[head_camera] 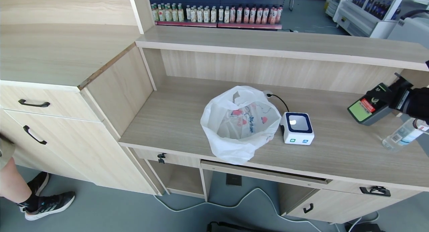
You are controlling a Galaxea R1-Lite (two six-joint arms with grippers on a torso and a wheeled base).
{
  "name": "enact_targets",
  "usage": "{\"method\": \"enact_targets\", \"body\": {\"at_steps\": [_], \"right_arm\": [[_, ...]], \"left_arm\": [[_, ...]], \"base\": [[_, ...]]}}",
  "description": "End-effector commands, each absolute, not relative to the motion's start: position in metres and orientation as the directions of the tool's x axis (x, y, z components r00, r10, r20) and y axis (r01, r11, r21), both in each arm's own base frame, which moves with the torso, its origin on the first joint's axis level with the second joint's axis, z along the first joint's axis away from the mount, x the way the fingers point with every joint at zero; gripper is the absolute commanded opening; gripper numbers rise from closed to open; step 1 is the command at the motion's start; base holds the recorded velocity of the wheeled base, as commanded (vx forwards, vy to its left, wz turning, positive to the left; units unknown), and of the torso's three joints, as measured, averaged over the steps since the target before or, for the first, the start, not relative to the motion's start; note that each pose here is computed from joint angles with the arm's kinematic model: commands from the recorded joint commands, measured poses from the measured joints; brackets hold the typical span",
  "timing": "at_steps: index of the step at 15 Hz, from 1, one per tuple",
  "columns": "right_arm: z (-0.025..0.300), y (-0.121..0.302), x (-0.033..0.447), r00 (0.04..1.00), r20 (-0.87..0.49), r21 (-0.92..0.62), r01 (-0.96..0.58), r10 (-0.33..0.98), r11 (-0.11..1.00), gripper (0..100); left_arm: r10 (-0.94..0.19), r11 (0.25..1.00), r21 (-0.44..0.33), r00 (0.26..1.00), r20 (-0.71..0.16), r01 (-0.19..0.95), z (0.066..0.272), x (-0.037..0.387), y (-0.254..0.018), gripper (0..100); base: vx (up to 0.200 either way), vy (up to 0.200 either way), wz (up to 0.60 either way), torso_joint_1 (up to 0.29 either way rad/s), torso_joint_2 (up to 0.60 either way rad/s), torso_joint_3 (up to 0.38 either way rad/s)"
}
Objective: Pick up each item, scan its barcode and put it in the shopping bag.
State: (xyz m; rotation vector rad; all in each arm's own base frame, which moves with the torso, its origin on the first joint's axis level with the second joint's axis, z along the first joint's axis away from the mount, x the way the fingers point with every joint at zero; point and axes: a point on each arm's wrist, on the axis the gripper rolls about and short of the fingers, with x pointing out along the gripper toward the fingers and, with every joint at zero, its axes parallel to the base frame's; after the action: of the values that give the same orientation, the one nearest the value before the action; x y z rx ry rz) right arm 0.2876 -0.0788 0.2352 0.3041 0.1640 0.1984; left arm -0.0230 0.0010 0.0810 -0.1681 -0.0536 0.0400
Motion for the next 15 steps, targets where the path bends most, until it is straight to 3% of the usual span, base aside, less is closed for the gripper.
{"method": "enact_targets", "body": {"at_steps": [1, 7, 15], "right_arm": [[0.213, -0.070, 0.330, 0.947, -0.157, 0.429, -0.190, 0.281, 0.883, 0], [0.193, -0.040, 0.360, 0.910, -0.188, 0.441, -0.259, 0.370, 0.860, 0], [0.169, -0.027, 0.382, 0.904, -0.219, 0.307, -0.294, 0.368, 0.905, 0]], "left_arm": [[0.044, 0.985, -0.168, 0.998, 0.051, -0.035, 0.081, -0.023, 0.001, 100], [0.046, 0.985, -0.169, 0.998, 0.051, -0.037, 0.081, -0.023, 0.001, 100], [0.044, 0.985, -0.168, 0.998, 0.052, -0.035, 0.081, -0.023, 0.001, 100]], "base": [[0.000, 0.000, 0.00, 0.000, 0.00, 0.000], [0.000, 0.000, 0.00, 0.000, 0.00, 0.000], [0.000, 0.000, 0.00, 0.000, 0.00, 0.000]]}}
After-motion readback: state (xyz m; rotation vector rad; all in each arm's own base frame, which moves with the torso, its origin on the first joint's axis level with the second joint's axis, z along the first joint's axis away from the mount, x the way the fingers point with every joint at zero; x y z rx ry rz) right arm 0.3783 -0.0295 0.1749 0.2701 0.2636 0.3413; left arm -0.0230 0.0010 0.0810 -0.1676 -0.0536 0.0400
